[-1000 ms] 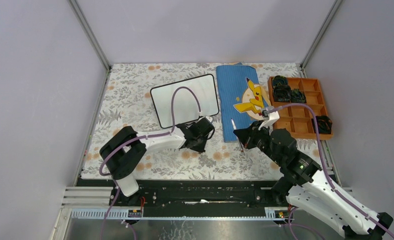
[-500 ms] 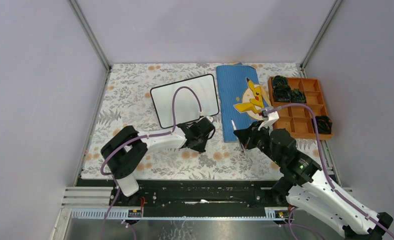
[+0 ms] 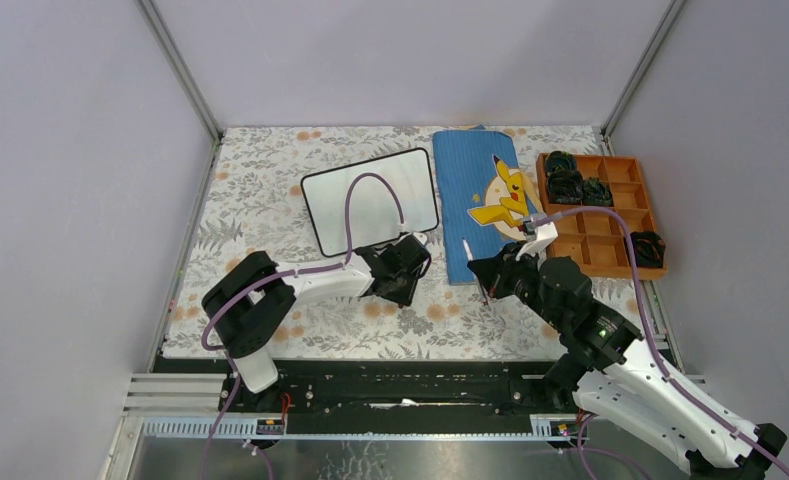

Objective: Write a sentence on the whiteboard
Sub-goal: Place the pen cap at the center of the board.

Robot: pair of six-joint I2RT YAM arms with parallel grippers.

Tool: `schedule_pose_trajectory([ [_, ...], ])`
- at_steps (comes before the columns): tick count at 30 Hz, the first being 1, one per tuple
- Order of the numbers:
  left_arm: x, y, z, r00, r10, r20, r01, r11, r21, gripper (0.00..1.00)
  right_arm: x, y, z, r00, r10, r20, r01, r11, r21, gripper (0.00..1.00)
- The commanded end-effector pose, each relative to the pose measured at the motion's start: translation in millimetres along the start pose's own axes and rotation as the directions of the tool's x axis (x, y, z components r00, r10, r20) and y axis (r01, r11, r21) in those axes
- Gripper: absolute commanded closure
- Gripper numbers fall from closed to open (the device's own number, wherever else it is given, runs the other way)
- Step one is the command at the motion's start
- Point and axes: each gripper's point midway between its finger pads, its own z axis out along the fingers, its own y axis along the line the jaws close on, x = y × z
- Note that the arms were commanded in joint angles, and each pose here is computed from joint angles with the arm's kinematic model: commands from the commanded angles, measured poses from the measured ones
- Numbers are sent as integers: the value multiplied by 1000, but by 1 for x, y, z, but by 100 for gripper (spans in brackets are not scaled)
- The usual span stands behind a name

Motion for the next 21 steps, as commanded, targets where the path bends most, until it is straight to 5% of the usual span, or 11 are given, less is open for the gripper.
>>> schedule_pose_trajectory([
  [1, -13, -7, -6, 999, -2, 41, 2, 1000, 15, 59, -19, 7, -3, 998, -7, 58, 8, 1000, -15, 100],
  [15, -88, -18, -111, 933, -133, 335, 103, 989, 108, 28, -37, 15, -13, 995, -20, 94, 24, 999, -38, 100],
  [18, -104, -5, -152, 856, -210, 472, 160, 976, 145, 28, -46, 25, -16, 993, -30, 111, 39, 996, -82, 100],
  [21, -119, -3, -207, 716, -313, 624, 152, 942, 299, 23, -52, 41, -19, 991, -41, 130, 62, 985, -160, 100],
])
